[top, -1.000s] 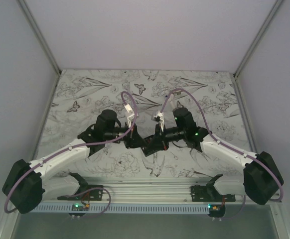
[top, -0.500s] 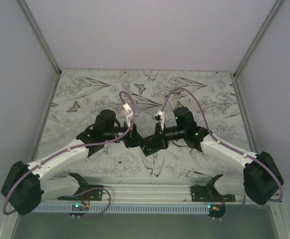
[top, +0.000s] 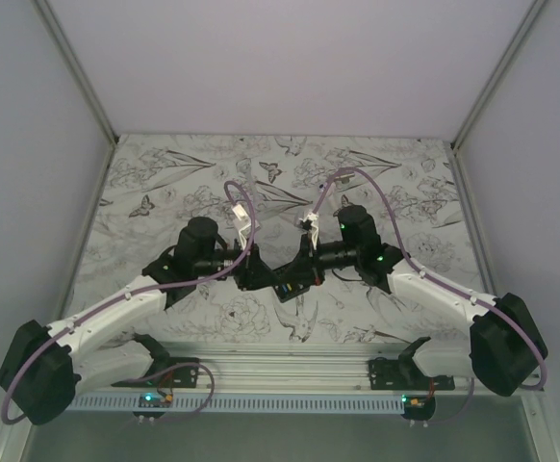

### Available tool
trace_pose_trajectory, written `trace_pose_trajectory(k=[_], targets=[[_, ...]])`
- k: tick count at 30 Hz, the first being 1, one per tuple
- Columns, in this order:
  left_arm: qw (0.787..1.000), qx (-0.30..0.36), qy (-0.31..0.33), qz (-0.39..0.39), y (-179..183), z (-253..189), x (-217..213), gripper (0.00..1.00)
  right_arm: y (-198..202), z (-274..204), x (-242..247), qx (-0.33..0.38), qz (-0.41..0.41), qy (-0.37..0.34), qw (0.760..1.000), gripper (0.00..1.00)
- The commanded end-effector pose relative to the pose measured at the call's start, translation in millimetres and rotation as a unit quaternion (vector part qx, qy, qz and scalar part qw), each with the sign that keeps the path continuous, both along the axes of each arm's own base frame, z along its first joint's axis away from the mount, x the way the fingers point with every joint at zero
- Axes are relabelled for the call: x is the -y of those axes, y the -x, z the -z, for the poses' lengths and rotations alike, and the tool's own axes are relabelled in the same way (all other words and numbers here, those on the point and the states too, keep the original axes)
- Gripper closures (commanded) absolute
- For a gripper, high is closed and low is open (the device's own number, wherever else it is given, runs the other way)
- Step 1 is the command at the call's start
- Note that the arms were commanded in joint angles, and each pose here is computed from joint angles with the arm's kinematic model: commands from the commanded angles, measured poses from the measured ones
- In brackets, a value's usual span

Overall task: Snap on the fuse box
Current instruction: Adjust the fuse.

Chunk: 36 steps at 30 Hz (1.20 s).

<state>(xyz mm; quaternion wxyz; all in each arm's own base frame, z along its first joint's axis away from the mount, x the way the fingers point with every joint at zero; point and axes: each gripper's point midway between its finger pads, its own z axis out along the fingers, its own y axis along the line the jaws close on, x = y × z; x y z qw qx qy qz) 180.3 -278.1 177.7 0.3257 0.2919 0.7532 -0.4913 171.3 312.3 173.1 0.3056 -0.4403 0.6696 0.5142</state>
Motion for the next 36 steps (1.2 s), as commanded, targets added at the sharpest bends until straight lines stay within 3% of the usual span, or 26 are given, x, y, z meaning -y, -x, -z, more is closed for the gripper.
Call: trace_pose_trajectory(k=[1,12,21,30,36], targets=[[1.0,0.009,0.011,0.024,5.5,-4.6,0.8,0.79,-7.8,-18.9,-4.7,0.025,-0.001,-0.026,0.999,1.0],[1.0,0.024,0.005,0.015,-3.4,-5.5,2.2,0.87,-1.8,-15.5,-5.9,0.014,-0.023,-0.028,0.999,1.0],[1.0,0.029,-0.001,0.003,-8.8,-2.9,-1.3,0.86,0.5,-13.5,-6.0,0.013,-0.033,-0.027,0.999,1.0],[0.998,0.024,0.011,0.056,4.9,-7.6,8.4,0.85,0.5,-14.3,-9.0,0.01,-0.044,-0.033,0.998,1.0],[0.997,0.029,0.013,0.072,8.4,-9.6,12.8,1.0,2.1,-14.9,-11.4,0.007,-0.059,-0.036,0.998,1.0]])
